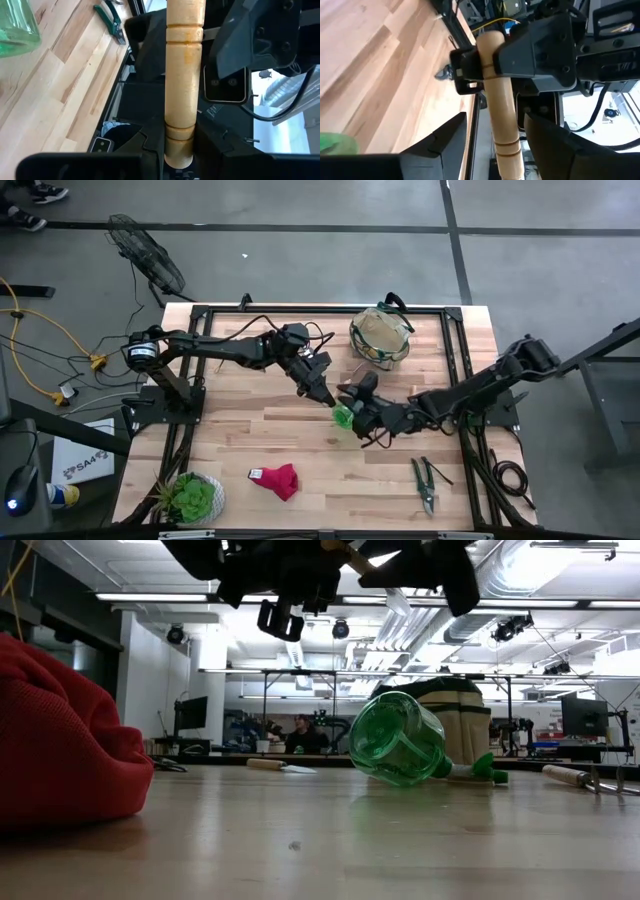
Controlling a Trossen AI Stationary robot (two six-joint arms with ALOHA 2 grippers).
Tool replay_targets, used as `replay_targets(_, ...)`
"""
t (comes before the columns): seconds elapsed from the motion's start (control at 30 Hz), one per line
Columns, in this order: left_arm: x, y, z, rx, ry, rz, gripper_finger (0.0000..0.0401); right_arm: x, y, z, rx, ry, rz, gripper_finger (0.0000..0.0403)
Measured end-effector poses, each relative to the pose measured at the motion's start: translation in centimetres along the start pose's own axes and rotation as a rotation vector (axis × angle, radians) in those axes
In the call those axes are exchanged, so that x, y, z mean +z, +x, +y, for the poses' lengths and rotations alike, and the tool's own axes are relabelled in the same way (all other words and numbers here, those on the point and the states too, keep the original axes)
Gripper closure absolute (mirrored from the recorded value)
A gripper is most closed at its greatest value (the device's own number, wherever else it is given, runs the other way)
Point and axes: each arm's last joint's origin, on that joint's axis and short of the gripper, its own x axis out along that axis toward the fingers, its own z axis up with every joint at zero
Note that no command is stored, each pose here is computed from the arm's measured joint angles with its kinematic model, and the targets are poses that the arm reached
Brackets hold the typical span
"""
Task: Pick & Place Garden tools in Gardening bag
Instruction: Put the bottom gardening trowel into the gardening bag
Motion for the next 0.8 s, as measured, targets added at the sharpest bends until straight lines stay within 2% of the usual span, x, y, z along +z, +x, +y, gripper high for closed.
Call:
replay_targets(0.27, 0.02, -0.01, 0.0, 0.002, 0.0, -0.008, 0.0337, -0.1, 0.52, -0.72, -0.038, 0.049, -0.012, 0.0245)
replay_targets(0.67, 0.01, -0.03, -0.02, 0.004, -0.013, -0.013, 0.0337, -0.01, 0.5, -0.56, -0.008, 0.017, -0.049, 0.0327)
replay_targets(0.8, -0.01, -0.02, 0.0, 0.006, -0.017, -0.013, 0.0337, -0.02, 0.49, -0.53, -0.007, 0.014, -0.049, 0.0334)
